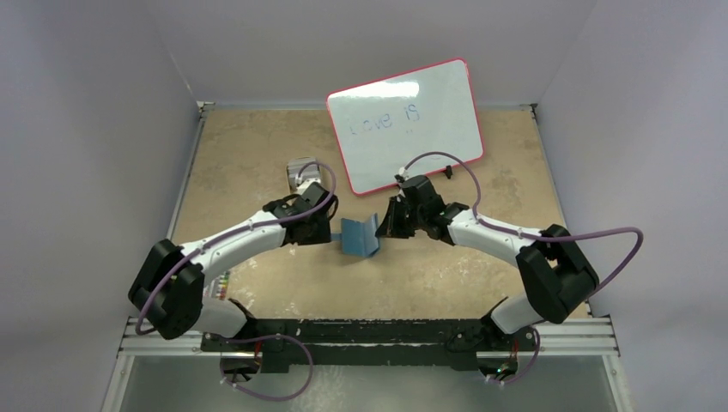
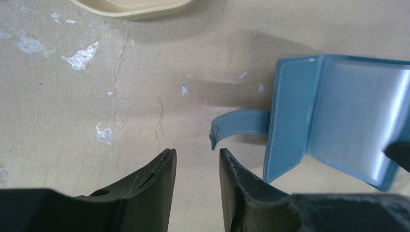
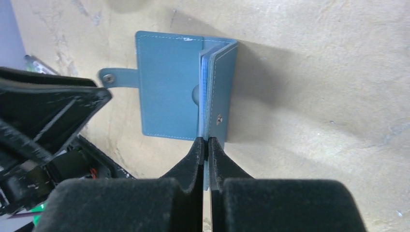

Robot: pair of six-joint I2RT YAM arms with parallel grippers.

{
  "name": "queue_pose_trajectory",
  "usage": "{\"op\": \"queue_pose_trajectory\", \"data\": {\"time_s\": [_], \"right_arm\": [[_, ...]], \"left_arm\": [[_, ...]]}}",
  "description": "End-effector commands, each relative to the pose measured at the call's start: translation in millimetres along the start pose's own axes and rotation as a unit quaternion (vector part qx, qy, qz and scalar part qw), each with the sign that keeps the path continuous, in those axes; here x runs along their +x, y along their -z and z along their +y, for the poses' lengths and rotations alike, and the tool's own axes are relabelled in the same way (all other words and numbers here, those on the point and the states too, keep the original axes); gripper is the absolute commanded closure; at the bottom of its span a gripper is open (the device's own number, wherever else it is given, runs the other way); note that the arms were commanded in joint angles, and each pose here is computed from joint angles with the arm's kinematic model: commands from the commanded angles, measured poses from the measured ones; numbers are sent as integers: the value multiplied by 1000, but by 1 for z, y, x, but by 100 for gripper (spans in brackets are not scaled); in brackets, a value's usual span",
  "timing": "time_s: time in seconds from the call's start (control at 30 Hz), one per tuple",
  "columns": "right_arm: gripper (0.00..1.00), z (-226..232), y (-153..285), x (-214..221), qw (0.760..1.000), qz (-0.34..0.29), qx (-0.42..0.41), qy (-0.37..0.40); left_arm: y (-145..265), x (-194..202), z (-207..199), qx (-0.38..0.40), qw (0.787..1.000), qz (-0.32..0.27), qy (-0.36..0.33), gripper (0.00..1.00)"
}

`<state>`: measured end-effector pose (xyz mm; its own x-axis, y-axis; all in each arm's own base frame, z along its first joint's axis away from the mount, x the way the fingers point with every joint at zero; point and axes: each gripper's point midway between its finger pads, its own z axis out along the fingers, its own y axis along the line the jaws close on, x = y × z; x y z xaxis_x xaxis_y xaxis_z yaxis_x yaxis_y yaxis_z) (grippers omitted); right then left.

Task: Put the credit cards into the card holder
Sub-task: Open the card holder at the center of the board.

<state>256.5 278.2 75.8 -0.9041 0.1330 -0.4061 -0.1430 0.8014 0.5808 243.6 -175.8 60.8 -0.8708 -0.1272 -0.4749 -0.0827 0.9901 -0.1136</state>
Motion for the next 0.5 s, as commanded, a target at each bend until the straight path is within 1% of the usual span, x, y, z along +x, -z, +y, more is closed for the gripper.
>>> {"op": "queue_pose_trajectory", "data": {"time_s": [0.0,0.13,0.23,0.33,0.47], "right_arm": [[98,4,9,-18,999,-27,13,9],[94,7,8,-18,1000,-26,3,13],[90,13,9,-19,999,-28,-13,17],[87,20,12,-20,999,-30,-27,19],[81,18,11,-18,999,-26,-25,20]], "left_arm": [[36,-38,-37,99,993,-61,26,61],[43,-34,-73,198,978,-47,35,60],[39,-29,-92,245,968,-31,39,62],[31,-22,-98,256,966,-19,42,63],[8,-15,-80,201,979,-17,36,64]]}}
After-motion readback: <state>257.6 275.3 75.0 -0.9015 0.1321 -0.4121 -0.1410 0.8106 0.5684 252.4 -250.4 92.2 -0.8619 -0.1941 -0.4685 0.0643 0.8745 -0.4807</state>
